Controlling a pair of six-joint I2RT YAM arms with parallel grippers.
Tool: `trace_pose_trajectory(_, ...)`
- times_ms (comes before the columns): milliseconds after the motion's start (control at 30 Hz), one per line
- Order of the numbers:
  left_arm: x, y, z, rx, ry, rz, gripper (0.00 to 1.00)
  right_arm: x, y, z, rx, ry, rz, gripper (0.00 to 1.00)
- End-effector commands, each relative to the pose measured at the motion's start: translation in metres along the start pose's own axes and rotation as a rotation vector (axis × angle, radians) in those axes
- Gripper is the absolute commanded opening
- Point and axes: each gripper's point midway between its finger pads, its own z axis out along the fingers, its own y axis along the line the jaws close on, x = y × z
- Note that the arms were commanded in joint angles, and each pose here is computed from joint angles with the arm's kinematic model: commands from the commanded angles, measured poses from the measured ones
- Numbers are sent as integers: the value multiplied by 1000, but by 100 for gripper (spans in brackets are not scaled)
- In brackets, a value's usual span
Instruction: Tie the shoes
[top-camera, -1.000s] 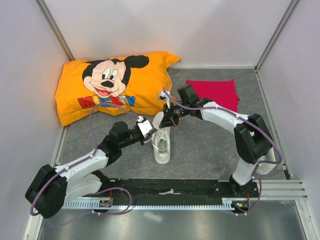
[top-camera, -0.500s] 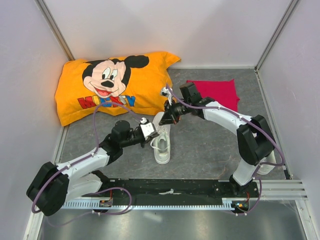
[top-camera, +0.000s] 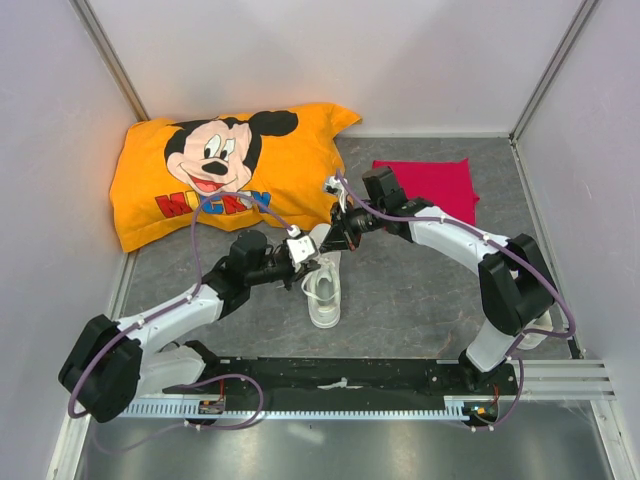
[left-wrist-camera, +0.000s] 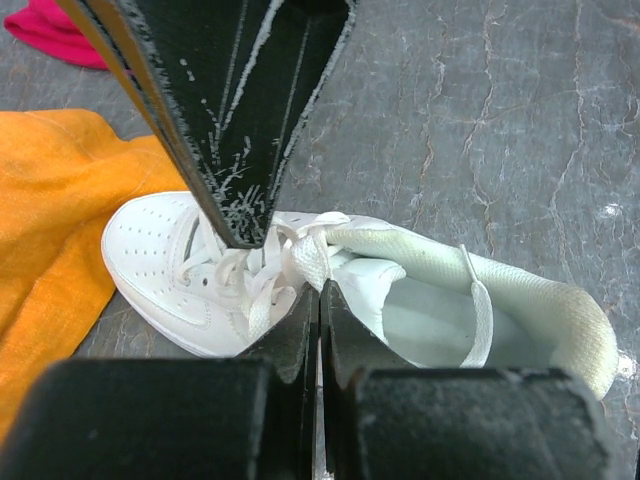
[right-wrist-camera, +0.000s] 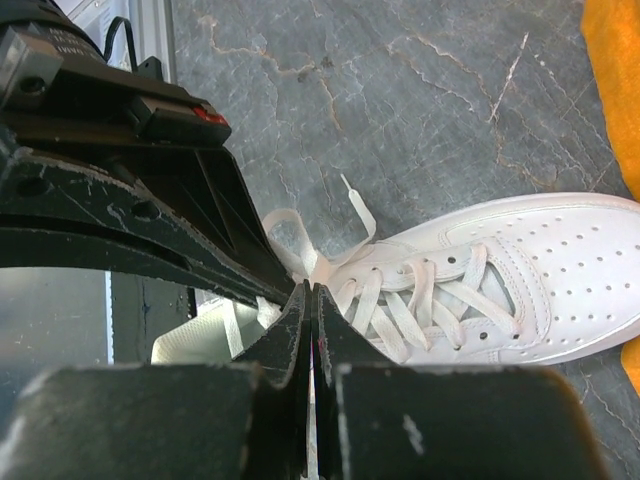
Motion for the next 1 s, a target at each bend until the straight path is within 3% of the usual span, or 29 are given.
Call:
trace_pose_trajectory(0,-13,11,0,-21,12,-23,2,-13,9,-6,-20,-44,-67,0)
trace_pose_trajectory(433,-9,12,-5,13,119,-211,2,-18,3,-7,-4,-61,-72,0)
trace_pose_trajectory(967,2,20,9,18,219,-305,2,-15,9,-9,-22,-79,-50,0)
